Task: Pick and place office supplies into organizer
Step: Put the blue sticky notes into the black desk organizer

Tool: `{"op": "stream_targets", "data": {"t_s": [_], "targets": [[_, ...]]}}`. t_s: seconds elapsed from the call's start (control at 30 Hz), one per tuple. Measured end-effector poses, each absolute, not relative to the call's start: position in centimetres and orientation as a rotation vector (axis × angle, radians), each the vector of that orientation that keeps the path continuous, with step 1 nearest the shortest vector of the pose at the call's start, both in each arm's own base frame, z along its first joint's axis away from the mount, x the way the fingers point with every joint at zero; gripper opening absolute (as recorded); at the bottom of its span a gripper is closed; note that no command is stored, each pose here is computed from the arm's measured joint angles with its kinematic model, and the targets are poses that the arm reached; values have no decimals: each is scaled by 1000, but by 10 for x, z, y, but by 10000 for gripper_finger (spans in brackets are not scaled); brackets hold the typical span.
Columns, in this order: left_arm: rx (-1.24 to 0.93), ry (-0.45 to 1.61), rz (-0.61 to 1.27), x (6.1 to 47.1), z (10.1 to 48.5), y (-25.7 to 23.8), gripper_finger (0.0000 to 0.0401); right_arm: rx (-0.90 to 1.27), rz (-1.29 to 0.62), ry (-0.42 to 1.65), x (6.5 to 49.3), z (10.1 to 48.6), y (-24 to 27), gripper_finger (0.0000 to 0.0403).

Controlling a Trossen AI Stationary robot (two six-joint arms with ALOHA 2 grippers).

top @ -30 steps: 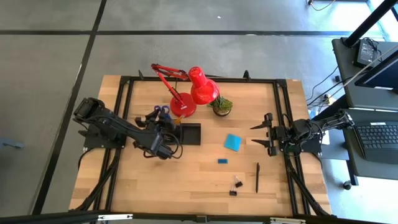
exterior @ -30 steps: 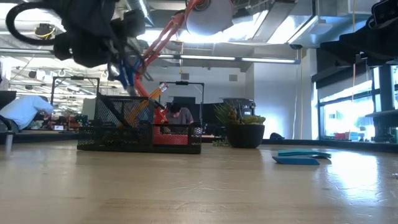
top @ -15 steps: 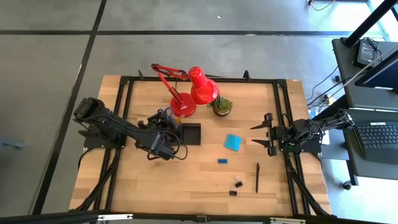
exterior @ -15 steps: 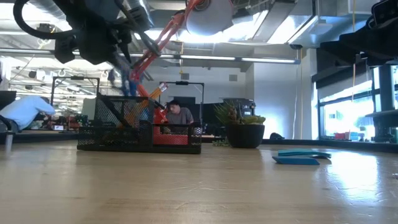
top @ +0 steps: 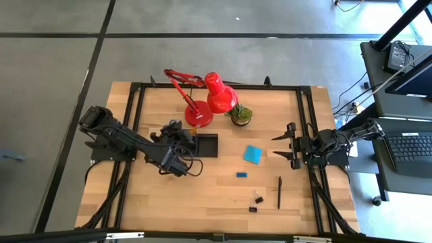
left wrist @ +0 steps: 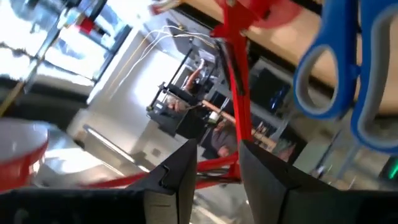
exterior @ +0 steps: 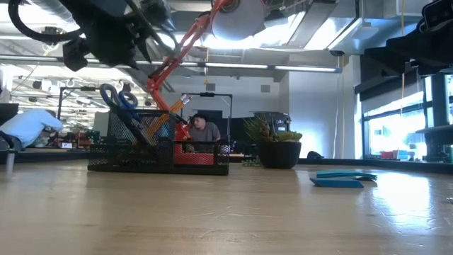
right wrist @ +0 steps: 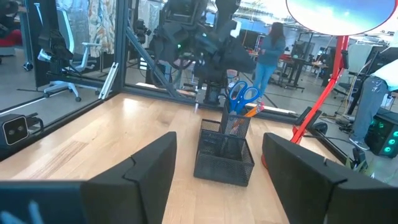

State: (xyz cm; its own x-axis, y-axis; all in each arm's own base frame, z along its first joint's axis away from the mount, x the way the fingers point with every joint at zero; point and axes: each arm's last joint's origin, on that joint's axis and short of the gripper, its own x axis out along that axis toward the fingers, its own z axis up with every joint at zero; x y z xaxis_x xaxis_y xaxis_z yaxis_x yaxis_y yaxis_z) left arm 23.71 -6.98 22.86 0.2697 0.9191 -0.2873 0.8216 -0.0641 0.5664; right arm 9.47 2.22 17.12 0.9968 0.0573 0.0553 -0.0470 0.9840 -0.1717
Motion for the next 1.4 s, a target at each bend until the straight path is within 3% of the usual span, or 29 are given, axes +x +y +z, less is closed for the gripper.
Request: {"op": "stream_targets", "data": {"t_s": [0.13,0.27,0.5,0.73,1.2,1.4], "targets": [[1758,1445,297,232,234,-81,114,-174,52,-60,95,171,22,242],[1486,1293,437,233,244,-93,114,-177,53,-60,95,171,22,242],[883,1008,680,237,271,-109,114,-178,52,-60,95,171,22,242],[309,938,748,241,270,-119,113,-168,53,-59,95,171,22,242],[-115,733,555,256,208,-147,113,-148,54,-58,95,171,22,242],[-132,611,423,265,199,-157,113,-147,54,-58,95,171,22,242]]}}
